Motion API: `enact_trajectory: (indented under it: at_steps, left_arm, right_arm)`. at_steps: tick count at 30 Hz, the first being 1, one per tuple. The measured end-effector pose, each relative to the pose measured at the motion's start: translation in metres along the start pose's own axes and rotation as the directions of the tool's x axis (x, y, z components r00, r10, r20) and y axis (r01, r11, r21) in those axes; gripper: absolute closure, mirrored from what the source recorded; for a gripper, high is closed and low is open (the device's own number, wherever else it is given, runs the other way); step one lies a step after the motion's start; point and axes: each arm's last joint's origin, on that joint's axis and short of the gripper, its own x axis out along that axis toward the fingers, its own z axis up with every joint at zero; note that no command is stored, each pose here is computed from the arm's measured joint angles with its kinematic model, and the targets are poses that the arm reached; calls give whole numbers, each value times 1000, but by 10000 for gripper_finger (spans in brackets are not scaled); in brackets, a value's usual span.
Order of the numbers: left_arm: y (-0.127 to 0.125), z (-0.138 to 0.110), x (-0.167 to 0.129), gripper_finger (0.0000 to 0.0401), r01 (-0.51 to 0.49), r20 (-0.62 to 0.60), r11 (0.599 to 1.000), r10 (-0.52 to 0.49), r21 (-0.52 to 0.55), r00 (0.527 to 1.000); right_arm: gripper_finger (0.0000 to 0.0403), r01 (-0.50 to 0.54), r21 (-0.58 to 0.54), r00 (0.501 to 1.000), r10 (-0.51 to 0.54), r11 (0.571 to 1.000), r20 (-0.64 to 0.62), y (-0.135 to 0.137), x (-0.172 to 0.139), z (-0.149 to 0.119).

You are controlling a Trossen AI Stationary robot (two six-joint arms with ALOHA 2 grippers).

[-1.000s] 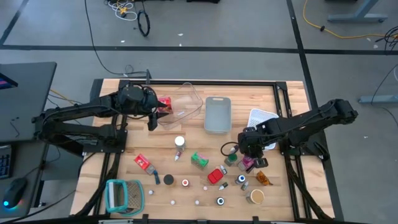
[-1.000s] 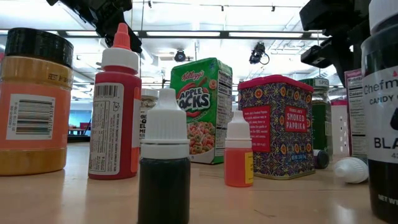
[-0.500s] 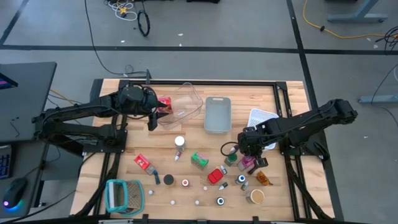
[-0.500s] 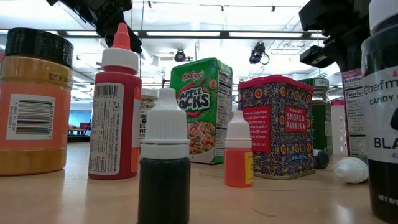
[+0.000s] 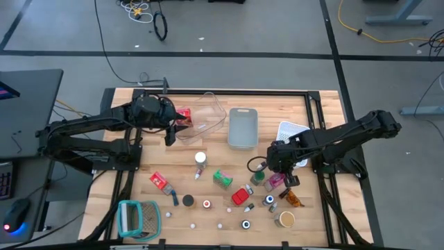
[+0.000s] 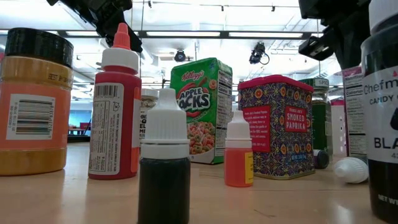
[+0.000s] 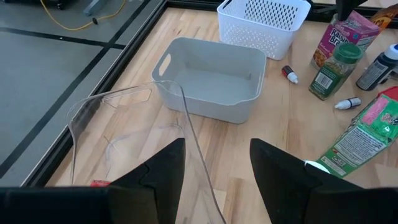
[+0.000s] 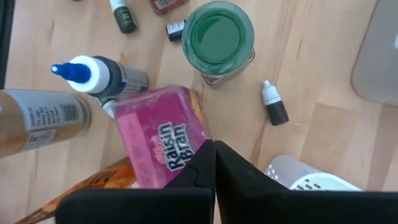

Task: Pick & Place Kitchen Items
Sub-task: Put the purple cereal box into the transparent bin

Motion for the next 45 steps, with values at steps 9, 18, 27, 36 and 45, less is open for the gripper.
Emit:
enact_trajectory:
  at_steps: [9, 18, 27, 36, 45]
  left_arm:
    - [0, 0, 0, 212, 0, -1, 1000, 0, -2, 1000]
    - [0, 0, 0, 212, 0, -1, 1000, 0, -2, 1000]
    - [0, 0, 0, 212, 0, -1, 1000, 0, -2, 1000]
    - [0, 0, 0, 212, 0, -2, 1000, 0, -2, 1000]
    - [0, 0, 0, 212, 0, -2, 1000, 0, 9, 1000]
  right_arm:
    - [374, -1, 205, 1000, 0, 979, 4, 0, -2, 1]
    - [316, 85, 348, 994, -55, 934, -94, 0, -3, -9]
    - [252, 99, 500, 992, -46, 860, -117, 0, -3, -11]
    - [241, 88, 507, 990, -19, 857, -139, -1, 11, -19]
    - [335, 41, 495, 995, 9, 868, -97, -1, 19, -18]
